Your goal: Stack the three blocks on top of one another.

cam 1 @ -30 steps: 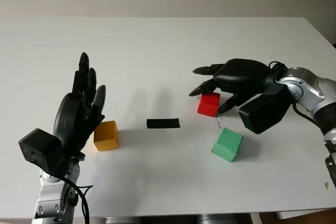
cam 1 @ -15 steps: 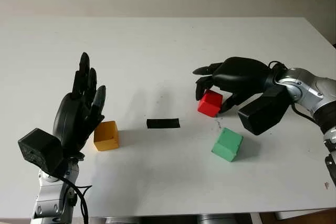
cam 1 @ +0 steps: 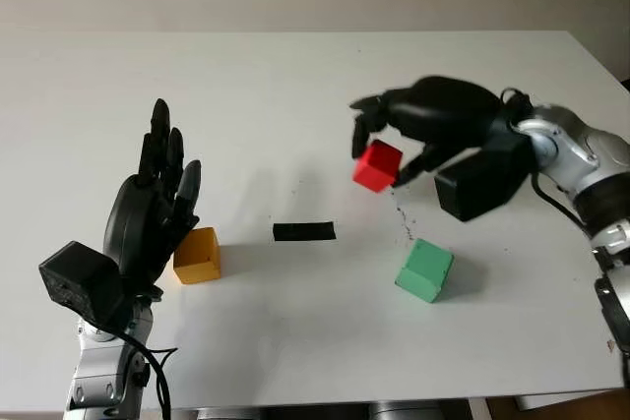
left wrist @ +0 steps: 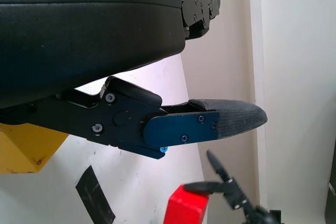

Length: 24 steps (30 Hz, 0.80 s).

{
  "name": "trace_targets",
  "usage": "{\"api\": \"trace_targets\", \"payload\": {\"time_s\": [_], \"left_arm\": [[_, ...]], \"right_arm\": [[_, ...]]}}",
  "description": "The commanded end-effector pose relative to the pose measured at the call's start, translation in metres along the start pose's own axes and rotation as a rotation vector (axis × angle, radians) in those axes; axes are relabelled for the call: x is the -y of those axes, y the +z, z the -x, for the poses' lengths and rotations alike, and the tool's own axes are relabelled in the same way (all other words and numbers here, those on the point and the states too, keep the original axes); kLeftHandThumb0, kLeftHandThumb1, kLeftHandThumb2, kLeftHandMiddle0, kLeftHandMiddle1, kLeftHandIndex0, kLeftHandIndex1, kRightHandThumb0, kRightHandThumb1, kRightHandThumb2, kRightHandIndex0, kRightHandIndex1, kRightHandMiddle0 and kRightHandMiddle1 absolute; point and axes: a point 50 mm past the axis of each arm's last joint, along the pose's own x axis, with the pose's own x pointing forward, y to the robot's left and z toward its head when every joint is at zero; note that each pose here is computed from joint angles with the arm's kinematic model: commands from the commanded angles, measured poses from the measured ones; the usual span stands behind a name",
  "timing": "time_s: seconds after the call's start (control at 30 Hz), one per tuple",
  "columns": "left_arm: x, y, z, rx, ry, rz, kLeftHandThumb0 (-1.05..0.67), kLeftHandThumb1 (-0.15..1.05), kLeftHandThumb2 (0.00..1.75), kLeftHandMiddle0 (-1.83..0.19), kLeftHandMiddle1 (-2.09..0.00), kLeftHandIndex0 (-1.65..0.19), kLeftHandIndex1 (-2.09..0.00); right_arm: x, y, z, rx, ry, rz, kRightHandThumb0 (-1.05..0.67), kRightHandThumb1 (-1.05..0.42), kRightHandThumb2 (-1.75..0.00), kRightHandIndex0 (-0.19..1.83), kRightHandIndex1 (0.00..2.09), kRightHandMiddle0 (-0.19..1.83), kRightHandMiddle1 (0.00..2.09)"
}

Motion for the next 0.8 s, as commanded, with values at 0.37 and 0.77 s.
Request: {"api": "trace_targets", "payload": {"time_s": [0.37,0.77], "left_arm": [[0.007,0.001,0.000,0.028,0.023,0.003,-0.77,1.05,0.49,0.19,-0.05,0.19,-0.03],[0.012,-0.002,-0.002,0.024,0.027,0.005,-0.77,1.05,0.51,0.19,-0.03,0.19,0.00]], "right_arm": [[0.009,0.055,-0.033,0.159,0.073,-0.061,-0.42,-0.96,-0.06,0.29,0.04,0.40,1.39],[-0.021,0.086,-0.050,0.199,0.270,0.071,-0.49,-0.97,-0.06,0.31,0.06,0.39,1.53]]}}
